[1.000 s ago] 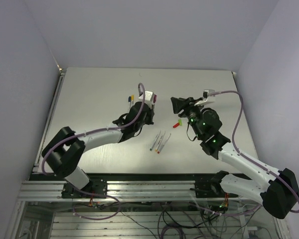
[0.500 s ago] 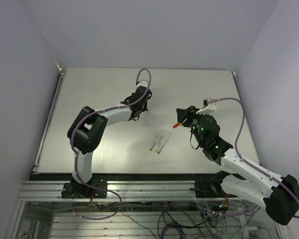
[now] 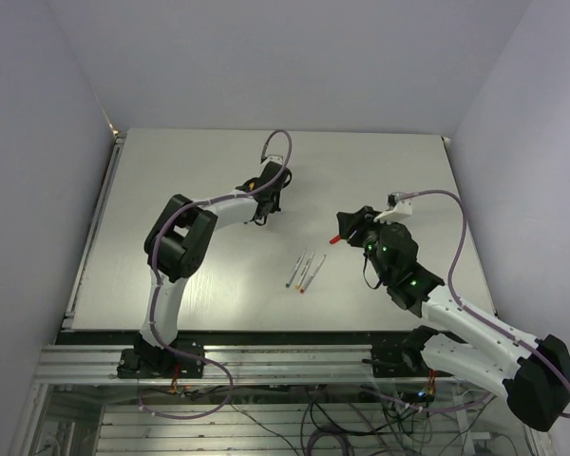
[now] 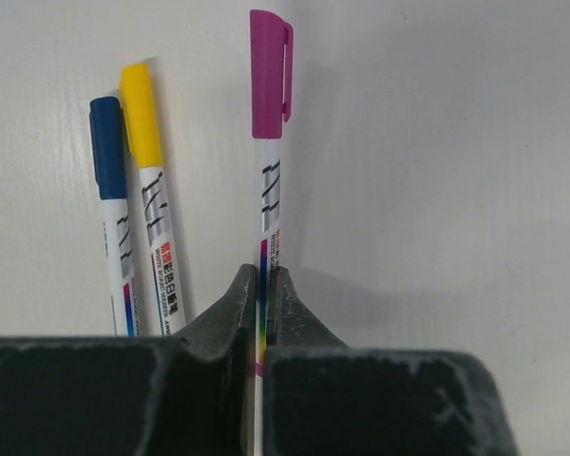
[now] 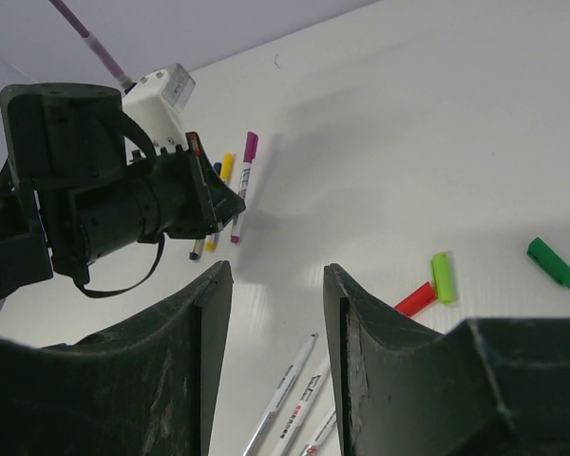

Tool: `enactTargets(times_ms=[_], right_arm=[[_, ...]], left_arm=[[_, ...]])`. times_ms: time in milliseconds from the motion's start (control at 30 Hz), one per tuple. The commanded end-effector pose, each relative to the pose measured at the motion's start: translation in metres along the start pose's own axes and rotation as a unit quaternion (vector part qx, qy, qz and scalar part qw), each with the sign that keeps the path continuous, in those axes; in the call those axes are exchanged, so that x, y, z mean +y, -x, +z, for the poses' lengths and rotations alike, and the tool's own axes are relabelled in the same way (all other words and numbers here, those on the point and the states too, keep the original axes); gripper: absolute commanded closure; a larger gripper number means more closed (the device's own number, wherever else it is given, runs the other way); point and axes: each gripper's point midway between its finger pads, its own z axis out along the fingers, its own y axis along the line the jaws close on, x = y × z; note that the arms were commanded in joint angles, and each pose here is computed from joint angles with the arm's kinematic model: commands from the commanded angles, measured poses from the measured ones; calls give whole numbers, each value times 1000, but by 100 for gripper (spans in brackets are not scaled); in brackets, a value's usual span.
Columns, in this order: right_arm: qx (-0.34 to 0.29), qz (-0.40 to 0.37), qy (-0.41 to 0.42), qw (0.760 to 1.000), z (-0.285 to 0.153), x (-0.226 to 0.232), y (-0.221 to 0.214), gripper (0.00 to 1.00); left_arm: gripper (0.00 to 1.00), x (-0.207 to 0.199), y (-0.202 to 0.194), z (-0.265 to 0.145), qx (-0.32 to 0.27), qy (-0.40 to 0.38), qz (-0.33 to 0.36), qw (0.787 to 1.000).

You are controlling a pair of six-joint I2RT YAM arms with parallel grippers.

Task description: Insert the pens into the pen caps

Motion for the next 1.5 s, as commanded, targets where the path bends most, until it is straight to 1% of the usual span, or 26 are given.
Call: enactTargets(times_ms=[0,233,433,500,567,667,733,967,1167,1233,1267,1333,1400,1467], right_arm=[[8,8,-11,1000,0,-7,-10,57],[15,7,-11,1000,2,-7,-16,58],[20,4,-11,1000,5,-7,-19,58],[19,4,-11,1000,5,-7,-18,58],[20,4,-11,1000,6,-7,-19,58],[21,5,-10,1000,7,-6,-20,58],[20,5,-8,1000,6,-6,-20,58],[15,4,-8,1000,5,-6,-17,59],[6,4,-13,1000,3,-8,-13,58],[1,5,-22,1000,3,-12,-11,55],[-2,6,-29,1000,3,-14,-9,51],[-7,16,-50,999,3,-21,-8,35],[-14,24,-67,997,2,-28,-7,23],[-21,34,-90,995,1,-36,-6,16]], left_arm=[[91,15,-8,10,22,25,-7,999],[89,24,-16,16,38,40,-14,998],[86,28,-13,15,37,46,-17,998],[83,28,-10,14,35,45,-19,998],[77,27,-7,11,31,42,-20,998],[69,25,1,7,22,35,-25,999],[67,22,6,4,16,26,-28,999],[65,13,34,-11,-17,-2,-35,999],[59,10,58,-31,-45,-21,-41,998],[56,9,60,-38,-47,-28,-41,998],[55,8,62,-42,-50,-31,-42,997],[55,5,59,-50,-51,-39,-39,997],[54,-2,56,-60,-55,-52,-34,997],[52,-14,51,-73,-62,-69,-21,995]])
